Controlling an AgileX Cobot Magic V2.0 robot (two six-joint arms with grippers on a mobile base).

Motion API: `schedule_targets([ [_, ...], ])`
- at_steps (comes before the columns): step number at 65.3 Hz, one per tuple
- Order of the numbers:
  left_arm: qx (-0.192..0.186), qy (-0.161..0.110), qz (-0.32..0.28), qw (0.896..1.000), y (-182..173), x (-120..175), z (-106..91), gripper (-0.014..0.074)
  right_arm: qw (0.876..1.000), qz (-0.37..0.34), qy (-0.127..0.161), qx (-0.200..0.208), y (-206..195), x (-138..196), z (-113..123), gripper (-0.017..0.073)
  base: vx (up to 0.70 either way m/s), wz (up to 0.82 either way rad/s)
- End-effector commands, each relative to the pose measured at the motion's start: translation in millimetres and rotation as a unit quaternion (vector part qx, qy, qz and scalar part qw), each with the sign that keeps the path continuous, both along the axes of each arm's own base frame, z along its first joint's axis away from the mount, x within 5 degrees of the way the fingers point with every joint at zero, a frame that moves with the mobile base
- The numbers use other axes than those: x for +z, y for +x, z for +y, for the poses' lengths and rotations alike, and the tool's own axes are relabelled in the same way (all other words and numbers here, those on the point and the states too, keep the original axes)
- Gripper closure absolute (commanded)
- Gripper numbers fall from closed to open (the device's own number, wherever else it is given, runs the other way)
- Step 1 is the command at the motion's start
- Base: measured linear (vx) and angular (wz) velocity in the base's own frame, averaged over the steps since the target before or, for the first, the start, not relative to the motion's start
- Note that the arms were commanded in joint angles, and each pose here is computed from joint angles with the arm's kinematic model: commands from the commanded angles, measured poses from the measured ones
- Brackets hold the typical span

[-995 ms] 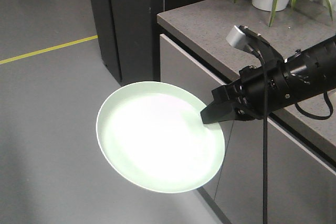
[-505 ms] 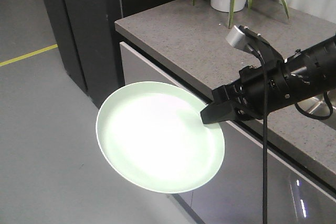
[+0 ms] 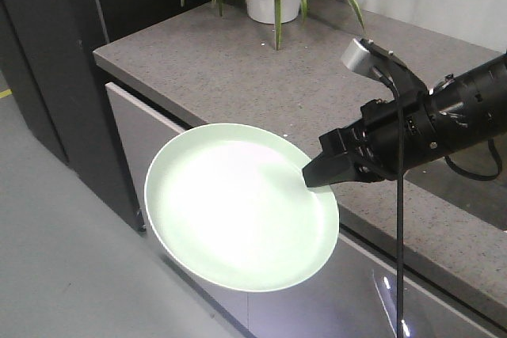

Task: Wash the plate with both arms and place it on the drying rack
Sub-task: 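Keep holding the plate while the base drives toward the sink, then carry the plate with the right gripper over the steel sink basin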

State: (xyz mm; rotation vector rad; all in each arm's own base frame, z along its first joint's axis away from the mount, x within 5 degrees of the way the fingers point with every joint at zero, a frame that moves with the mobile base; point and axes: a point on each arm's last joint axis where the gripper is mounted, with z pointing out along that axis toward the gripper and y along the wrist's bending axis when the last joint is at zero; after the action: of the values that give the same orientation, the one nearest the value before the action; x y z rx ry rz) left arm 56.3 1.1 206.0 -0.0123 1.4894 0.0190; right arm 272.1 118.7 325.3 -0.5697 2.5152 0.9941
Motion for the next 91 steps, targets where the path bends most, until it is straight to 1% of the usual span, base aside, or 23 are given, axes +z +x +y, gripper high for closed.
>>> schedule_targets([
  [1,-0.005,-0.005,-0.058,0.998,-3.6,16.3,-0.5,0.06,0.999,-0.032,0.034,-0.007,-5.0,22.1,0.9,0.0568,0.11,-0.31],
  [91,-0.005,-0.005,-0.058,0.998,-3.6,16.3,-0.5,0.06,0.999,-0.032,0.034,-0.007,-5.0,22.1,0.9,0.0568,0.1,-0.32],
])
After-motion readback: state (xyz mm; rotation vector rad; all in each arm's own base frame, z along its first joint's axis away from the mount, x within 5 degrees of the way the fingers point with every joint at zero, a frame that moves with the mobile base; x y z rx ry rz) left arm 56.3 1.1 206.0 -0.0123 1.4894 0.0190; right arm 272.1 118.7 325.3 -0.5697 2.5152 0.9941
